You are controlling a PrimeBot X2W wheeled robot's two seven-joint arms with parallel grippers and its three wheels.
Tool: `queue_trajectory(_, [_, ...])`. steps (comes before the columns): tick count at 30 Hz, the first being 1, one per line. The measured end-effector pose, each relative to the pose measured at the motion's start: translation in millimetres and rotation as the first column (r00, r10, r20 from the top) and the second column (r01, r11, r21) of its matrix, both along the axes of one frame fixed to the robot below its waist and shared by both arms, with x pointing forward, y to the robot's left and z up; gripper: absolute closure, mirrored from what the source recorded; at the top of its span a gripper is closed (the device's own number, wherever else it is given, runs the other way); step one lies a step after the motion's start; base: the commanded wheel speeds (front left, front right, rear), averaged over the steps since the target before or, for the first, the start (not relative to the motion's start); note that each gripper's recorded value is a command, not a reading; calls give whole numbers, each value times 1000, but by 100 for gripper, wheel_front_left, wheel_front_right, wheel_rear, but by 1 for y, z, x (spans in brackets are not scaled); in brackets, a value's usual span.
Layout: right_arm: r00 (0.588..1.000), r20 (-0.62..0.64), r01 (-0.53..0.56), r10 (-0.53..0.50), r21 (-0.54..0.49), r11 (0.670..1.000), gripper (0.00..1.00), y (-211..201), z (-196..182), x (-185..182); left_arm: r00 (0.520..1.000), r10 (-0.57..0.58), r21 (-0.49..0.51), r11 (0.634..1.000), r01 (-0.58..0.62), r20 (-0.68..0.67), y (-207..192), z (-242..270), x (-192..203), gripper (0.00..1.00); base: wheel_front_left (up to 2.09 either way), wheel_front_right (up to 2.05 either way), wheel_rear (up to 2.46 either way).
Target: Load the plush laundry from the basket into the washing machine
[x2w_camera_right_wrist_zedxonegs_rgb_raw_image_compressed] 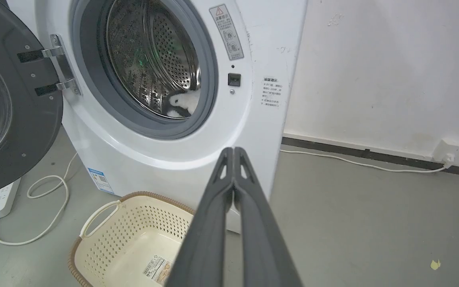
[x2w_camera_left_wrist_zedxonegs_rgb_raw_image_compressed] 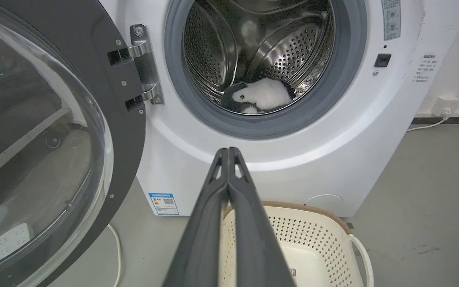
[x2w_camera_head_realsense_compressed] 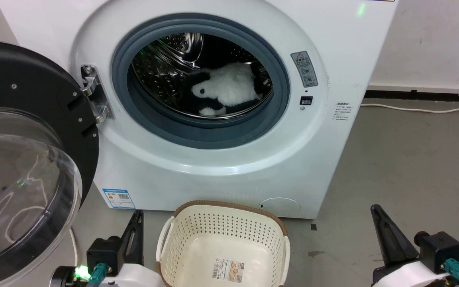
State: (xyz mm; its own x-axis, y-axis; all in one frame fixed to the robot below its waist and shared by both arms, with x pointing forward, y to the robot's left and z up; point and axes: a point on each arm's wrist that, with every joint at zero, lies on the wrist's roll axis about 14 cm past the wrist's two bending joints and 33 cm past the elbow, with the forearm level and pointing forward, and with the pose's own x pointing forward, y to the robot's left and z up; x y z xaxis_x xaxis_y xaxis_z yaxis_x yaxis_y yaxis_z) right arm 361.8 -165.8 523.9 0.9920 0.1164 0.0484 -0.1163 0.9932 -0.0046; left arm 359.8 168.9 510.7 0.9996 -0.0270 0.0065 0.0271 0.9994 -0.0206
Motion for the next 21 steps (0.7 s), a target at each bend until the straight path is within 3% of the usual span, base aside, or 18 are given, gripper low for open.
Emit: queue_trajectory(21, [1000, -28, -6, 5, -23, 1000, 100, 2, 0, 4, 1000, 10, 28, 1000, -10, -5, 4, 7, 6, 100, 0, 0, 0])
